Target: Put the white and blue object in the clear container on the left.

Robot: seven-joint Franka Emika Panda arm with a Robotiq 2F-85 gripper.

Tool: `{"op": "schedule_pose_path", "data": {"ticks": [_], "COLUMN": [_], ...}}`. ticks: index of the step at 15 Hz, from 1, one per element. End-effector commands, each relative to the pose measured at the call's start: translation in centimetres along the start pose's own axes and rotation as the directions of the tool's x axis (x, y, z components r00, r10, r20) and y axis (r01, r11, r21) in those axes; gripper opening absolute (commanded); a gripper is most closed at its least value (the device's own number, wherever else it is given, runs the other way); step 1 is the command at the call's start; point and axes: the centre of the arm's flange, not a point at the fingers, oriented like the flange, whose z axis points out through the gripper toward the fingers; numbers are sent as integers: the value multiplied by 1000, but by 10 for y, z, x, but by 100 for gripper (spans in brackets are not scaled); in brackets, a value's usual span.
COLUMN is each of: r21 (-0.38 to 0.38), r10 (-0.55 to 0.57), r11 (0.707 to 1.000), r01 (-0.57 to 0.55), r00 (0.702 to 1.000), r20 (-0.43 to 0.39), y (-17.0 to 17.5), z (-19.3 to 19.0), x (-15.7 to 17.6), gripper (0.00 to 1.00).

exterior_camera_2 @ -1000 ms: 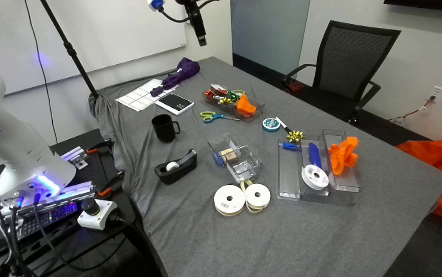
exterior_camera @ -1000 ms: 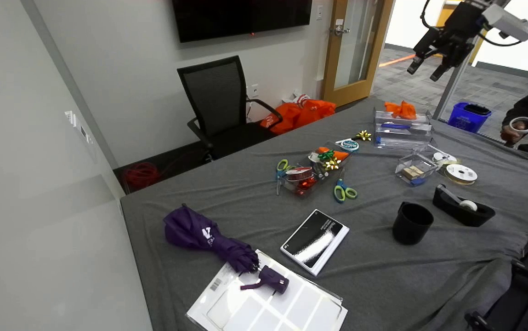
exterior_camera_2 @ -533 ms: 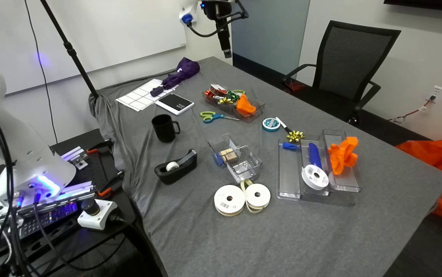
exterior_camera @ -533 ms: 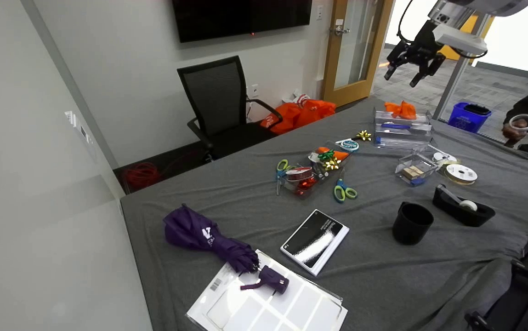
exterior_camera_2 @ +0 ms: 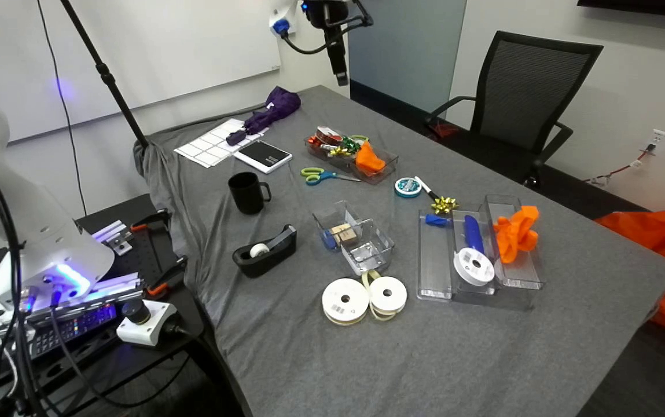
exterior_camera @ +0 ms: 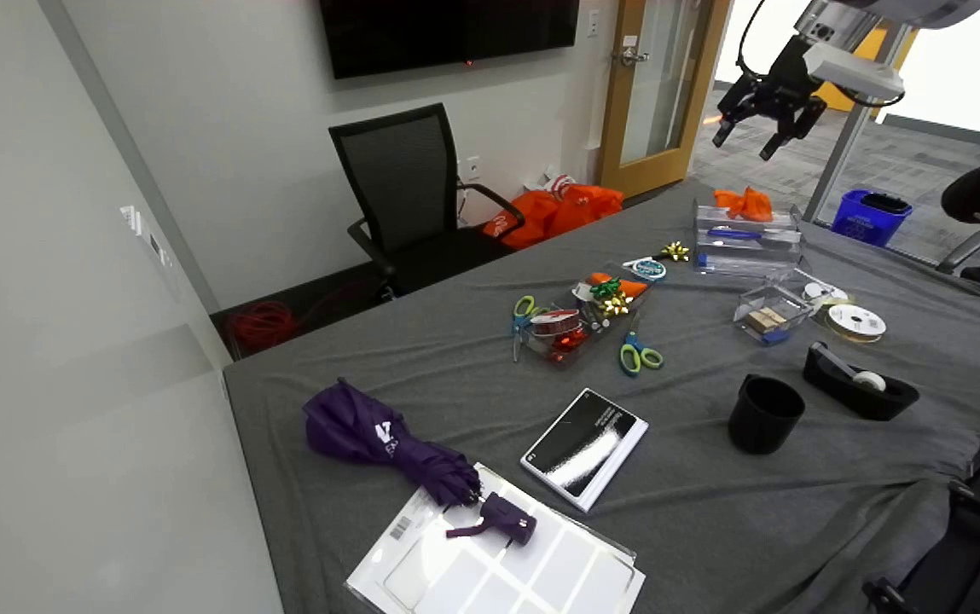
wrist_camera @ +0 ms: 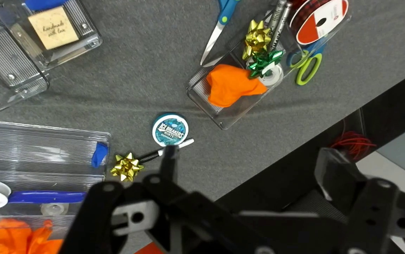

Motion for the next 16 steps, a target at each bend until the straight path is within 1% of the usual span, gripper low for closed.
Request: {"op": "schedule_pose_path", "data": {"ticks": [1,3,6,7,11,13,16], "r21": [-6,-45,-82,-84,-92,-111,-144], "r10": [47,122,241,274,393,408,384], "r11": [999,991,966,956,912,903,911], "r01": [-47,-123,-246,-280,-399,-415,-387], "r00": [999,992,968,959,916,909,922], "r20": [-1,-22,-66,-71,-82,-79,-56], "y": [10,25,41,43,30,18,1], "z": [16,44,92,110,172,191,211], "x": [12,25,41,45,64,75,93], "gripper": [100,100,100,100,100,100,100]}}
